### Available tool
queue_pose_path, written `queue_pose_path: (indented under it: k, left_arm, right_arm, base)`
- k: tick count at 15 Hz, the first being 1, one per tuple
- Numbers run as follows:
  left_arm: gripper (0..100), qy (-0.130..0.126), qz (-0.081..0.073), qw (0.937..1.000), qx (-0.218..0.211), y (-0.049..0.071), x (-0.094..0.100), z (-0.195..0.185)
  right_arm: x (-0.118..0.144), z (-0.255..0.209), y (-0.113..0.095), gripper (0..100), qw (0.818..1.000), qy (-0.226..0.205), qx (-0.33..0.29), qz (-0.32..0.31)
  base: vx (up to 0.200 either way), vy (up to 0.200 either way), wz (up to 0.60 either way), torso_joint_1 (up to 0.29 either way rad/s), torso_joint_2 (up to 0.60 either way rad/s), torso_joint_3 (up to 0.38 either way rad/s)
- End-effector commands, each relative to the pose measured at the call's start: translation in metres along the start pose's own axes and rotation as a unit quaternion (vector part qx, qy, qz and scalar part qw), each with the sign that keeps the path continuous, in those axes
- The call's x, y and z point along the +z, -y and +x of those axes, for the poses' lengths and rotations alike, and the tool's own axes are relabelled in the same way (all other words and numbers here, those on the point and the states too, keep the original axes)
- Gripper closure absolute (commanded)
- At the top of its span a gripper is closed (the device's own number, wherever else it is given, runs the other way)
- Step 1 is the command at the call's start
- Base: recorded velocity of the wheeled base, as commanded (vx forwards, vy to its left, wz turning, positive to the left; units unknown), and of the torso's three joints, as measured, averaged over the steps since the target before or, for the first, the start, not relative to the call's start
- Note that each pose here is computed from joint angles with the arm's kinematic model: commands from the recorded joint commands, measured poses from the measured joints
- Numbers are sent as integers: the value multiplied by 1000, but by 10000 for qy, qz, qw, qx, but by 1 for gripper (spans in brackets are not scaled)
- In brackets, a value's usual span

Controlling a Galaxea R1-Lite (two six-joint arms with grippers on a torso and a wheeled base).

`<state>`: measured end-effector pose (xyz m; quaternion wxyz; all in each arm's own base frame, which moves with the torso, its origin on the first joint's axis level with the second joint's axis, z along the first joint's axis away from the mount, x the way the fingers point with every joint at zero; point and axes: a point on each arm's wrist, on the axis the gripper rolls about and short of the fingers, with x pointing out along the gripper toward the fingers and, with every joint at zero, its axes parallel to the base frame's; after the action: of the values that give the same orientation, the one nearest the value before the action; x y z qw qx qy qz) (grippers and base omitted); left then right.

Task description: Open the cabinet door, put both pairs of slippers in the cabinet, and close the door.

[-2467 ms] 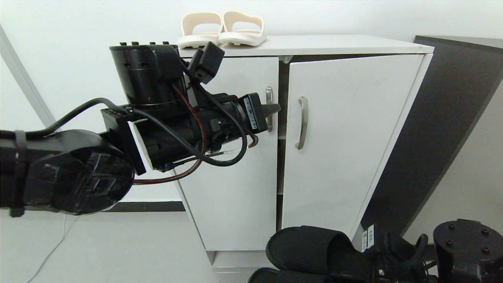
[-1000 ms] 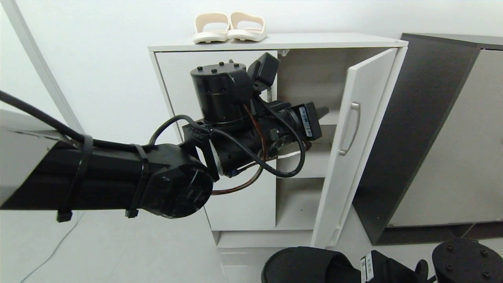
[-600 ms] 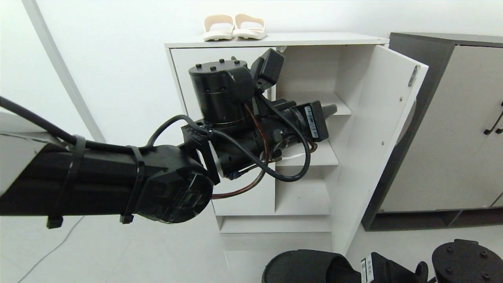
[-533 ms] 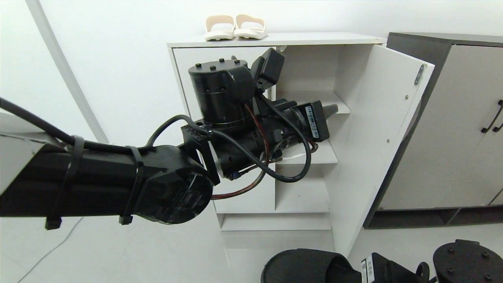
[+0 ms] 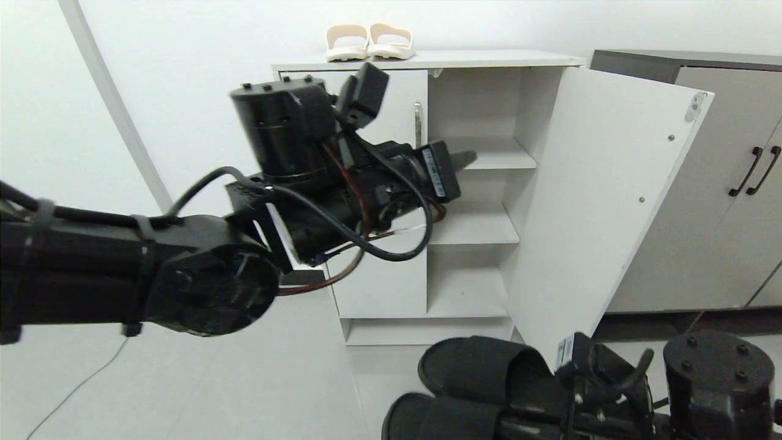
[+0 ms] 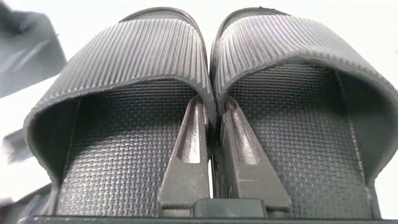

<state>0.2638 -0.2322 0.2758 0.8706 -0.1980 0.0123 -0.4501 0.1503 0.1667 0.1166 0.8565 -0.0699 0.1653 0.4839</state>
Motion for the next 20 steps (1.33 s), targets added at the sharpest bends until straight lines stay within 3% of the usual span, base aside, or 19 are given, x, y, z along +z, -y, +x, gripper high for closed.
queue_pose_path:
  k: [1, 2, 4, 5, 6, 7, 8, 11, 13, 14, 15, 16, 17, 18, 20]
  left_arm:
    - [100, 428, 256, 9978, 427, -8, 37, -57]
    - [100, 480, 452, 9949, 759, -15, 45, -85]
    - [100, 316, 715, 9841, 1592, -21, 49, -147]
    - [100, 220, 767, 9778, 1938, -18, 47, -171]
    - [100, 125, 783, 9631, 2571, -6, 42, -211]
    - [100, 149, 789, 9551, 2851, 0, 40, -227]
    - [100, 297, 810, 9378, 3363, 14, 33, -259]
    - [100, 706, 939, 9003, 4192, 39, -4, -316]
    - [100, 723, 1043, 8683, 4795, 42, -39, -341]
    - [100, 694, 1044, 8562, 5012, 40, -58, -350]
    - [100, 617, 1046, 8384, 5313, 35, -76, -356]
    - [100, 548, 1062, 8157, 5660, 31, -95, -362]
    - [100, 512, 1098, 8096, 5743, 30, -103, -364]
    - [100, 563, 1202, 8149, 5642, 30, -123, -372]
    - [100, 549, 1330, 8363, 5290, 31, -145, -379]
  right_arm:
    - [24, 27, 33, 100, 9907, 347, -1135, 667]
    - [32, 41, 43, 100, 9811, 460, -1644, 907]
    - [42, 57, 58, 100, 9622, 485, -2484, 1004]
    - [47, 61, 62, 100, 9560, 544, -2669, 1091]
    - [57, 66, 66, 100, 9458, 610, -2922, 1280]
    - [60, 66, 69, 100, 9407, 576, -3060, 1346]
    - [66, 68, 75, 100, 9263, 512, -3428, 1477]
    - [70, 71, 83, 100, 9059, 428, -3909, 1575]
    - [66, 75, 85, 100, 8987, 381, -4082, 1560]
    - [66, 76, 84, 100, 8987, 373, -4083, 1557]
    - [66, 76, 84, 100, 8984, 374, -4090, 1556]
    - [65, 76, 85, 100, 8981, 359, -4098, 1557]
    - [65, 76, 84, 100, 8984, 351, -4092, 1555]
    - [65, 76, 84, 100, 8981, 360, -4099, 1552]
    - [65, 77, 84, 100, 8944, 359, -4183, 1542]
  base:
    - [0, 0, 0, 0, 0, 0]
    - [0, 0, 0, 0, 0, 0]
    - [0, 0, 0, 0, 0, 0]
    - [0, 0, 0, 0, 0, 0]
    - [0, 0, 0, 0, 0, 0]
    - [0, 0, 0, 0, 0, 0]
    - [0, 0, 0, 0, 0, 0]
    - [0, 0, 0, 0, 0, 0]
    - [0, 0, 0, 0, 0, 0]
    - [0, 0, 0, 0, 0, 0]
    - [0, 0, 0, 0, 0, 0]
    - [0, 0, 0, 0, 0, 0]
    - [0, 0, 0, 0, 0, 0]
    - [0, 0, 0, 0, 0, 0]
    - [0, 0, 0, 0, 0, 0]
